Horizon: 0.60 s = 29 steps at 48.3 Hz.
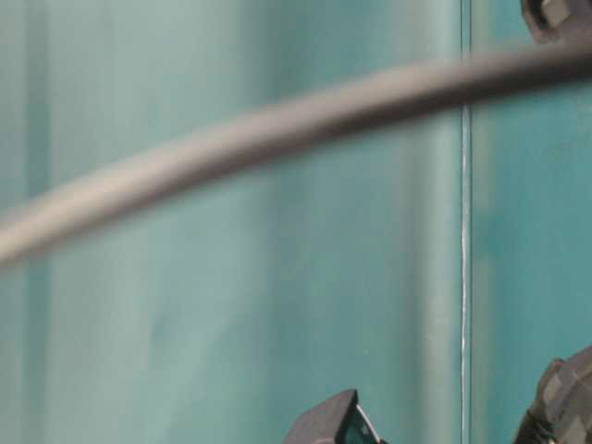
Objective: Insert the wire through the hole in the metal fitting marked with a red label.
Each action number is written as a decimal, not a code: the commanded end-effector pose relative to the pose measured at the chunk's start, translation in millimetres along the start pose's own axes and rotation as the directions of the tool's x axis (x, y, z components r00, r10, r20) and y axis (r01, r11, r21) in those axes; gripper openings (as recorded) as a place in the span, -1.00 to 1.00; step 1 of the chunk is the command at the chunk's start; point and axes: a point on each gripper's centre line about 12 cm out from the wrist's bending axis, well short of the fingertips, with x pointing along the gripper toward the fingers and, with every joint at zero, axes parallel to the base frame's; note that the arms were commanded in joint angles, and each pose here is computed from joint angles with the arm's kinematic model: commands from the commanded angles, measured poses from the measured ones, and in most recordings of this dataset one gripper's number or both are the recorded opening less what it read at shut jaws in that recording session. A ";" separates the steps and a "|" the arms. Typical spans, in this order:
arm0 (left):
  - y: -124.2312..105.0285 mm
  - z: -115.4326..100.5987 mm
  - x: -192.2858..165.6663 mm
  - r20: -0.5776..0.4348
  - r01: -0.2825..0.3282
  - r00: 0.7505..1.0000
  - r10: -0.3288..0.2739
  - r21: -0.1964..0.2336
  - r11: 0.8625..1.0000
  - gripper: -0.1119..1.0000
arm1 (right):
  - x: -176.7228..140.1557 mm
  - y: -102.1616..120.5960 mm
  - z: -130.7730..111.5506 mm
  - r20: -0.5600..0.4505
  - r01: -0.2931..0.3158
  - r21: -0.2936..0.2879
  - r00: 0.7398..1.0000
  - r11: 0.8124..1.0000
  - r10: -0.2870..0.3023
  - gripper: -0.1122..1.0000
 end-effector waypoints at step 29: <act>-11.8 16.4 -46.9 -0.011 0.026 1.000 -0.026 0.004 1.000 -0.99 | -10.3 6.2 17.4 0.049 -0.026 0.006 0.998 1.000 0.026 0.91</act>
